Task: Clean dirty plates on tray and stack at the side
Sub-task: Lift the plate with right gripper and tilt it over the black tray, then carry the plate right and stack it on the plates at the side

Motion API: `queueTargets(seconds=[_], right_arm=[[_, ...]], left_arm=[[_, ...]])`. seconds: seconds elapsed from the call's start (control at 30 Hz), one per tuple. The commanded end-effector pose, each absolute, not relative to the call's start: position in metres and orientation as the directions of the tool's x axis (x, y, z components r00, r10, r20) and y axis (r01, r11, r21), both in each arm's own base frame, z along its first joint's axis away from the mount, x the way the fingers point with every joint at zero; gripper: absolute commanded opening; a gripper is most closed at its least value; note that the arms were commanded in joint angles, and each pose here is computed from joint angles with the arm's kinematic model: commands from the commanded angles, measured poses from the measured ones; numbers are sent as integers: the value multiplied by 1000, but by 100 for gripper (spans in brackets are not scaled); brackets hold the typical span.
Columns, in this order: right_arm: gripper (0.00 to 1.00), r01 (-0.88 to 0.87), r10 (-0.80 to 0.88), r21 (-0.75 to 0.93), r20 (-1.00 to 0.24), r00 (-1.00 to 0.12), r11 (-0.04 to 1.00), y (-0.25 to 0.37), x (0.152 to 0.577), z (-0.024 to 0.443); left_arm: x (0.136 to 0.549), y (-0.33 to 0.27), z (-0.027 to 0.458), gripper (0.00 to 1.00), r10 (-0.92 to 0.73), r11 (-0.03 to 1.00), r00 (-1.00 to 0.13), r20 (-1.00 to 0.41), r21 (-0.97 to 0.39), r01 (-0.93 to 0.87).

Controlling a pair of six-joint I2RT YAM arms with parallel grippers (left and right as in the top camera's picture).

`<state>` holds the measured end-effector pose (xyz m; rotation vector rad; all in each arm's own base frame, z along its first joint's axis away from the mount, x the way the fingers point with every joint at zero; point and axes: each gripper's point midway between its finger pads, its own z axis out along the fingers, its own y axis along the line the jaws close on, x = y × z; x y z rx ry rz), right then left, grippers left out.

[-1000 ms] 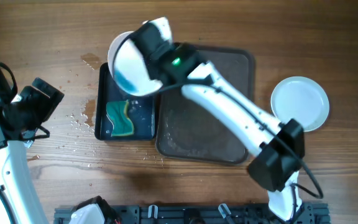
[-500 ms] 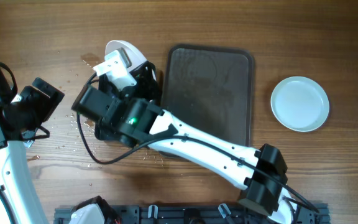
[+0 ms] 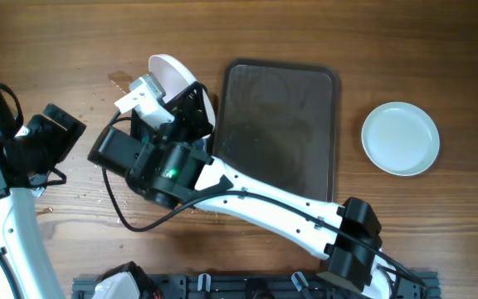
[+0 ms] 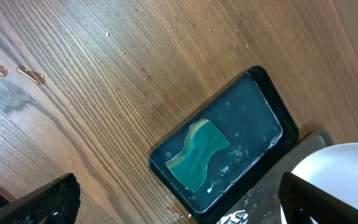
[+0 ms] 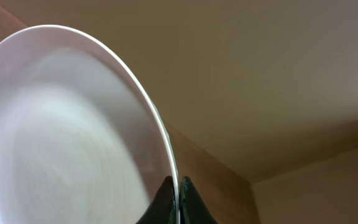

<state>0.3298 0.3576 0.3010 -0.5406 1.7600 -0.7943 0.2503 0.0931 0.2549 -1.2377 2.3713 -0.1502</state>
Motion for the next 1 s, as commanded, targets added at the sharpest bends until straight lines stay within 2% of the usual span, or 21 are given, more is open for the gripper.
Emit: queueTargets(seconds=[0.0, 0.37, 0.47, 0.5, 0.53, 0.6, 0.63, 0.67, 0.7, 0.73, 0.8, 0.87, 0.97], right_arm=[[4, 66, -676, -717, -680, -285, 694, 351, 321, 334], [4, 88, -691, -734, -667, -278, 673, 351, 321, 340], [4, 63, -658, -697, -700, -278, 714, 355, 326, 336], [5, 17, -611, -644, -733, -300, 765, 356, 335, 325], [4, -68, -528, -544, -766, -367, 837, 355, 350, 303], [4, -218, -320, -235, -741, -590, 947, 349, 378, 251], [4, -288, -227, -17, -661, -715, 957, 347, 389, 230], [4, -321, -176, 148, -591, -787, 936, 344, 396, 223], [4, -332, -117, 380, -489, -865, 864, 333, 405, 226], [4, -300, -72, 469, -445, -893, 831, 316, 413, 233], [4, -210, 28, 515, -416, -909, 831, 263, 428, 252], [4, -101, 161, 510, -445, -881, 854, 184, 430, 292], [4, 61, 322, 485, -476, -818, 872, 75, 408, 331]], left_arm=[[252, 93, 260, 100, -798, 593, -488, -354, -314, -742], [252, 93, 260, 100, -798, 593, -488, -354, -314, -742], [252, 93, 260, 100, -798, 593, -488, -354, -314, -742], [252, 93, 260, 100, -798, 593, -488, -354, -314, -742], [252, 93, 260, 100, -798, 593, -488, -354, -314, -742], [252, 93, 260, 100, -798, 593, -488, -354, -314, -742], [252, 93, 260, 100, -798, 593, -488, -354, -314, -742], [252, 93, 260, 100, -798, 593, -488, -354, -314, -742], [252, 93, 260, 100, -798, 593, -488, -354, -314, -742], [252, 93, 260, 100, -798, 593, -488, -354, -314, -742], [252, 93, 260, 100, -798, 593, -488, -354, -314, -742], [252, 93, 260, 100, -798, 593, -488, -354, -314, -742], [252, 93, 260, 100, -798, 593, -488, -354, -314, -742]])
